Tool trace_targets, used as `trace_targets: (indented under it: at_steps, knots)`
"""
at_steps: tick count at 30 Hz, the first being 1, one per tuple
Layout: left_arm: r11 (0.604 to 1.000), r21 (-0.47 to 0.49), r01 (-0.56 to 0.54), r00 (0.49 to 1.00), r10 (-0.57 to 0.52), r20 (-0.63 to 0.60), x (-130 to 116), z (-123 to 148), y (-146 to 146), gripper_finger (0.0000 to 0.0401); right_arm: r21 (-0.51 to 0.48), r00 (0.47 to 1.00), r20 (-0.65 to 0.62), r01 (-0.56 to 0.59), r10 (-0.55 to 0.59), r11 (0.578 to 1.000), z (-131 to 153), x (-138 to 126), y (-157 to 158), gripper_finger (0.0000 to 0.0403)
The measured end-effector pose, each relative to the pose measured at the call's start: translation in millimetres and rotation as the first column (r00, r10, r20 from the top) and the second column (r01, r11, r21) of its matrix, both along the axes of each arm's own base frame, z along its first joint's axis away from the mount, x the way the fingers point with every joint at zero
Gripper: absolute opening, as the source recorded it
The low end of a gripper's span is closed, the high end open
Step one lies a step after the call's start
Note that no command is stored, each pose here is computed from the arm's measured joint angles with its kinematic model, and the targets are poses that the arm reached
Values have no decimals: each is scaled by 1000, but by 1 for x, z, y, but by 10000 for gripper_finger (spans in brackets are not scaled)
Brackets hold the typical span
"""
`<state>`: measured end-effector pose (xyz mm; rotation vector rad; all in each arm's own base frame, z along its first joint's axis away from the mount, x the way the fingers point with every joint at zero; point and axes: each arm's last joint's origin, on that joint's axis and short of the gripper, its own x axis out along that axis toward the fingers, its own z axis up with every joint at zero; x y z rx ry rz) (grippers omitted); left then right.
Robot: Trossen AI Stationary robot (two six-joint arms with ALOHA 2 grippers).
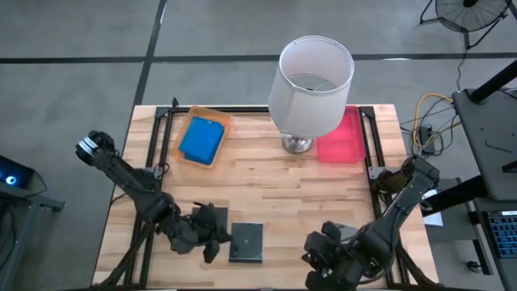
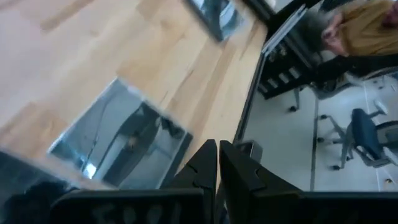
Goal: Pick & place jewel cases by type
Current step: Put the middle black cd case into the pink bin
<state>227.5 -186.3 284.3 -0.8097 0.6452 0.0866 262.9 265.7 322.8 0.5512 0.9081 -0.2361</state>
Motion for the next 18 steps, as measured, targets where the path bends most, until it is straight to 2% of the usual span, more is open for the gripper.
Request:
trace_targets:
  at_steps: [3,8,14,18]
  knots:
    - [1000,23,7,995,-4,-102,-5,-8,-4,0,16,999,20,50,-51,999,0,1,0,9]
    - [999,40,27,979,-18,-202,-11,-18,-10,0,42,990,68,117,-119,992,2,3,0,9]
    - [998,57,14,937,6,-349,-14,-39,-14,0,104,961,123,236,-248,966,1,7,-1,9]
    - [996,69,59,899,-22,-438,-11,-58,-20,0,139,950,119,273,-289,952,-2,8,-2,9]
